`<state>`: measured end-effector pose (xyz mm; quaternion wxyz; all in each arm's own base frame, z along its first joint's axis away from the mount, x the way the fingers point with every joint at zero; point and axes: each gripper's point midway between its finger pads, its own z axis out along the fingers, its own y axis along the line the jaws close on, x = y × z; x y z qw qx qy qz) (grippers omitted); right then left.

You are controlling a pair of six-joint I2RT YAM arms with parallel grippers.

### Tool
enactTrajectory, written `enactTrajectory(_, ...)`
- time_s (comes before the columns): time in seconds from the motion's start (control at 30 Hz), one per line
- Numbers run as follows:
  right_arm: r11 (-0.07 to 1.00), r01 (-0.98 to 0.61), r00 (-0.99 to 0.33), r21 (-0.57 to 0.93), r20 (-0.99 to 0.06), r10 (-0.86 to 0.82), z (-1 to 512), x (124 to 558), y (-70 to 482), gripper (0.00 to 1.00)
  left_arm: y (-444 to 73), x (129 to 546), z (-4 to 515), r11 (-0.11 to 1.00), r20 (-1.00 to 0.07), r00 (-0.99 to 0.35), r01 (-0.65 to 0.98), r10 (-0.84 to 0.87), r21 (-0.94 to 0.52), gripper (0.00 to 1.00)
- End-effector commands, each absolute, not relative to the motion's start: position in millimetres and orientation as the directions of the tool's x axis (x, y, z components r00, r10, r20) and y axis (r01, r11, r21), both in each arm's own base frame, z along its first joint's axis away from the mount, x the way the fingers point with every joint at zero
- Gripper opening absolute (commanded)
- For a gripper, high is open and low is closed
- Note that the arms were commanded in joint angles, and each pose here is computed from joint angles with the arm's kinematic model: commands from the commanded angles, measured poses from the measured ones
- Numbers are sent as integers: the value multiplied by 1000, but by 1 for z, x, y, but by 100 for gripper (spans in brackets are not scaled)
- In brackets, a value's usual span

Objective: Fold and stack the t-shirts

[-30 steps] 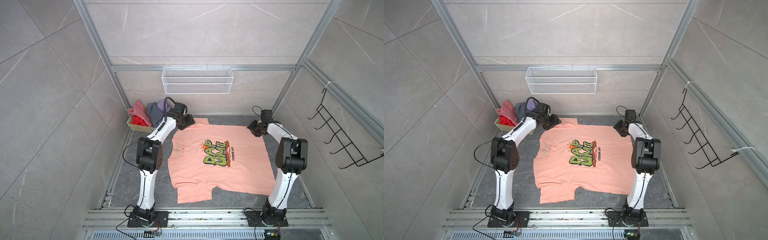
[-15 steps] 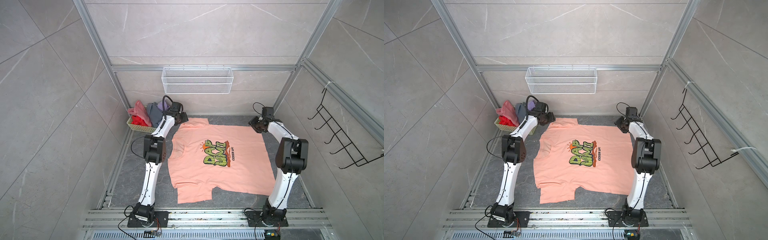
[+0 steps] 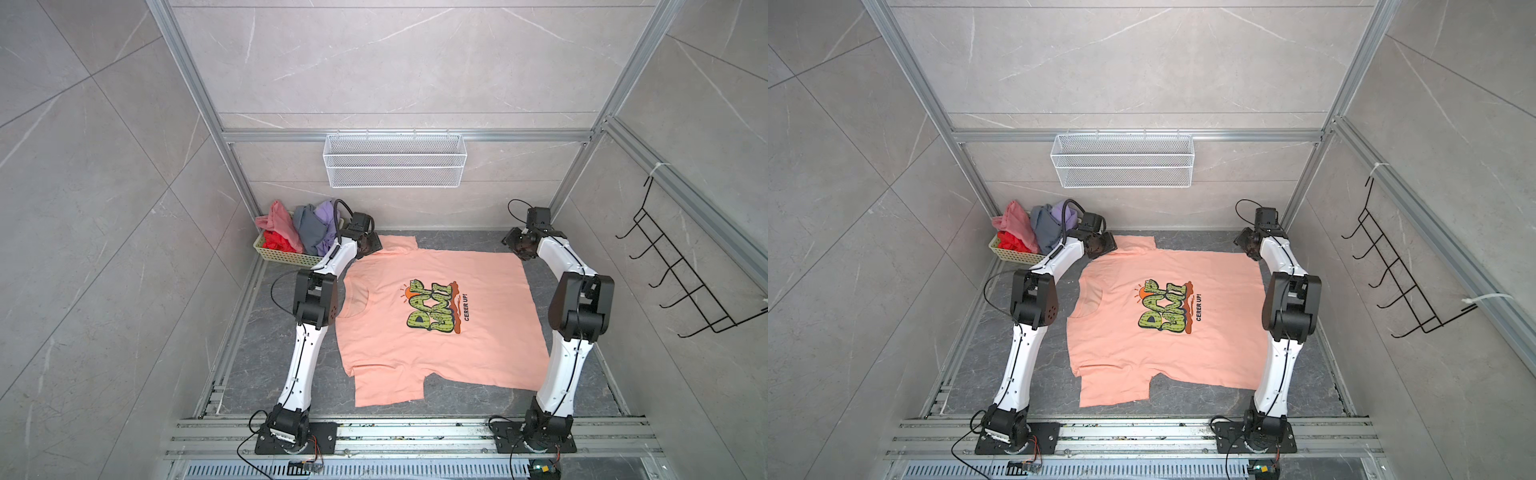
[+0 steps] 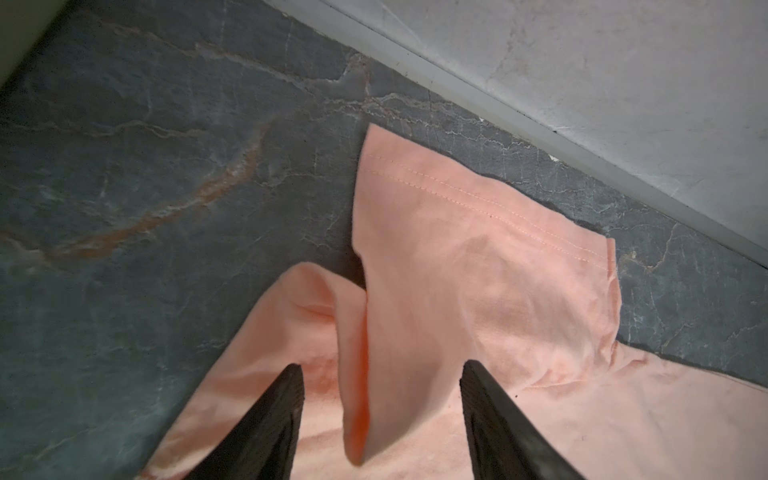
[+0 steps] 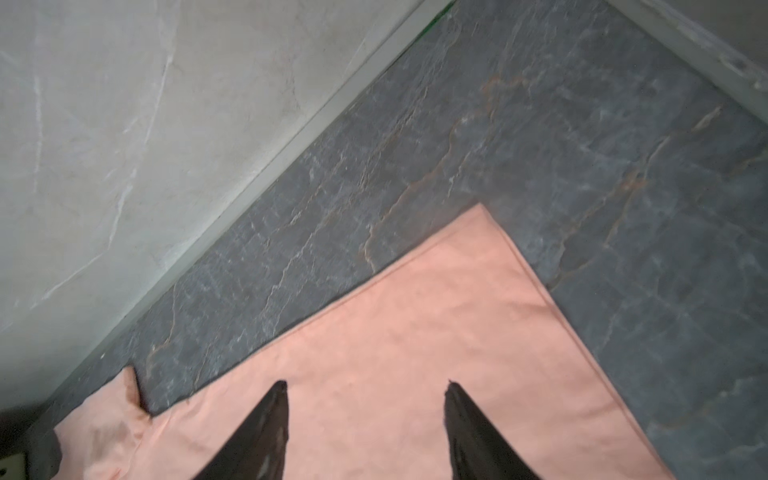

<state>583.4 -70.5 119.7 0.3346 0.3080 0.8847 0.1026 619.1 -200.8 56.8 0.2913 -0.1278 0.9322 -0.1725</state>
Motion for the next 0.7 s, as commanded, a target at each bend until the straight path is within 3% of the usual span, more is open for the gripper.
enactTrajectory(0.0, 798, 520, -613, 306, -518, 597, 92, 588, -86, 62, -202, 631, 66, 892, -525, -765, -137, -372, -431, 57)
enactTrajectory(0.2, 785, 559, -591, 266, -535, 603, 69, 606, -101, 63, -205, 636, 77, 871, -530, -743, -145, -409, -469, 30)
enactTrajectory(0.33, 783, 584, -576, 216, -568, 587, 64, 617, -115, 63, -207, 632, 87, 854, -518, -740, -145, -429, -499, 18)
enactTrajectory(0.67, 760, 641, -606, 103, -540, 584, 35, 623, -135, 63, -212, 621, 105, 832, -499, -745, -135, -443, -538, 9)
